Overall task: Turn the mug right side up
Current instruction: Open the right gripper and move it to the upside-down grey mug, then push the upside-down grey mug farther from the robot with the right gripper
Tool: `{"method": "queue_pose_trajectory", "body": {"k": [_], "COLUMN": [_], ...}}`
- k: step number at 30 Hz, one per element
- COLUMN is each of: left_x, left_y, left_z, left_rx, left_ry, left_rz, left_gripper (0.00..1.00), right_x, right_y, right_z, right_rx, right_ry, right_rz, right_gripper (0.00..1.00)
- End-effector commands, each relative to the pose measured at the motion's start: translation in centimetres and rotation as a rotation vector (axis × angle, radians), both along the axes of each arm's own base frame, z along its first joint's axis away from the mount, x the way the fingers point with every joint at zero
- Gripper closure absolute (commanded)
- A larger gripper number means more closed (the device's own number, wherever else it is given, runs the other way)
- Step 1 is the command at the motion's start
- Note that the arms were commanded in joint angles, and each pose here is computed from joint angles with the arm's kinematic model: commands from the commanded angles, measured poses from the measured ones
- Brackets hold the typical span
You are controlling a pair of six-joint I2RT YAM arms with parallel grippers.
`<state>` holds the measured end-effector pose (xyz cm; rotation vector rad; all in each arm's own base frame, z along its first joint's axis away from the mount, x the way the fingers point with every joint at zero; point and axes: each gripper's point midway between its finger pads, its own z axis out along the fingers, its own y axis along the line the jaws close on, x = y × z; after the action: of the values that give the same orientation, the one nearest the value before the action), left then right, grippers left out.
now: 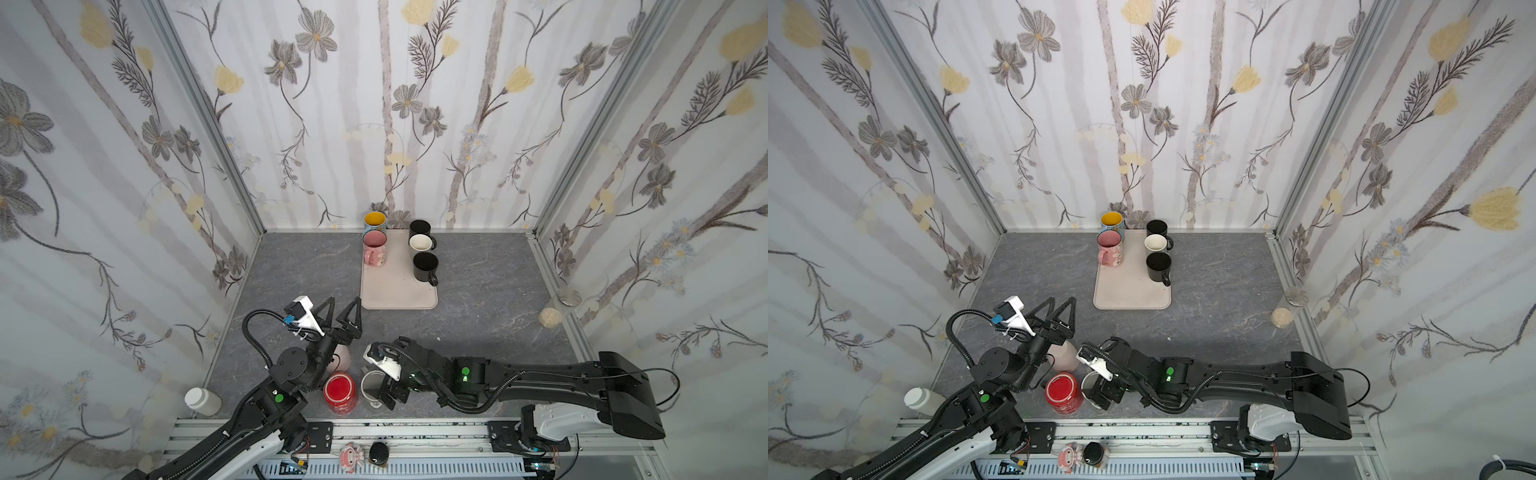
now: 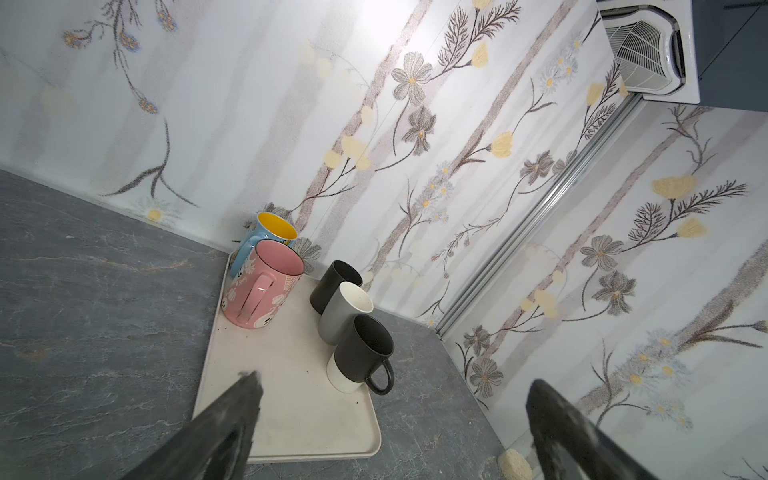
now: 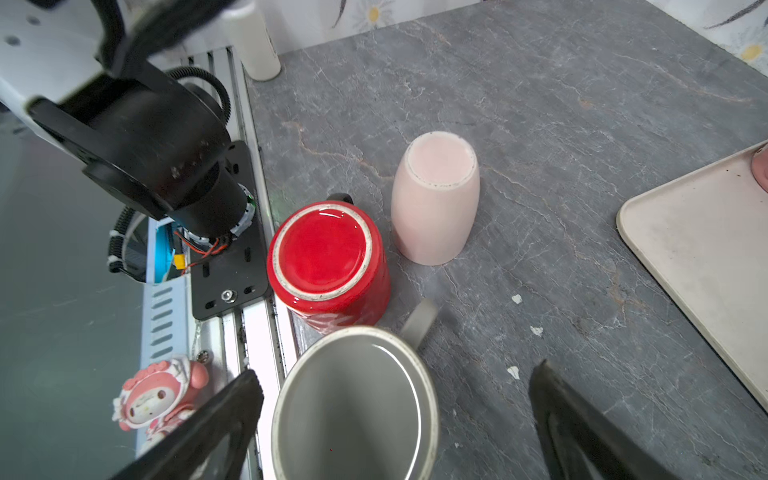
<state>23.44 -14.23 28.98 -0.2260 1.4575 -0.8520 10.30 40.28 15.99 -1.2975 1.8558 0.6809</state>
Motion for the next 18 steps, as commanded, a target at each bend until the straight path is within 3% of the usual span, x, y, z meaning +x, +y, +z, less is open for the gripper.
{"method": "queue_pose_trajectory", "body": {"k": [1, 8, 18], "left_x": [0.1, 0.1, 0.0], "left_y": [0.4, 0.5, 0.1], "left_z": [0.1, -0.4, -0.8], "left_rx": [-0.005, 0.008, 0.027], "left_ry": [-0.007, 0.002, 0.008], "left_rz": [0.023, 0.024, 0.006], "left_gripper": [0.0, 0.0, 0.0], "right_x": [0.4, 1.5, 4.5], "right_y": [0.0, -1.1, -5.3], "right_z": [-0.5, -3.3, -3.3], "right_rx": [-0.059, -0.174, -0.169], "right_ry": [-0.09, -0.166, -0.173], "right_rz": [-0.025, -0.103, -0.274], "right_gripper": [0.0, 0.0, 0.0]}}
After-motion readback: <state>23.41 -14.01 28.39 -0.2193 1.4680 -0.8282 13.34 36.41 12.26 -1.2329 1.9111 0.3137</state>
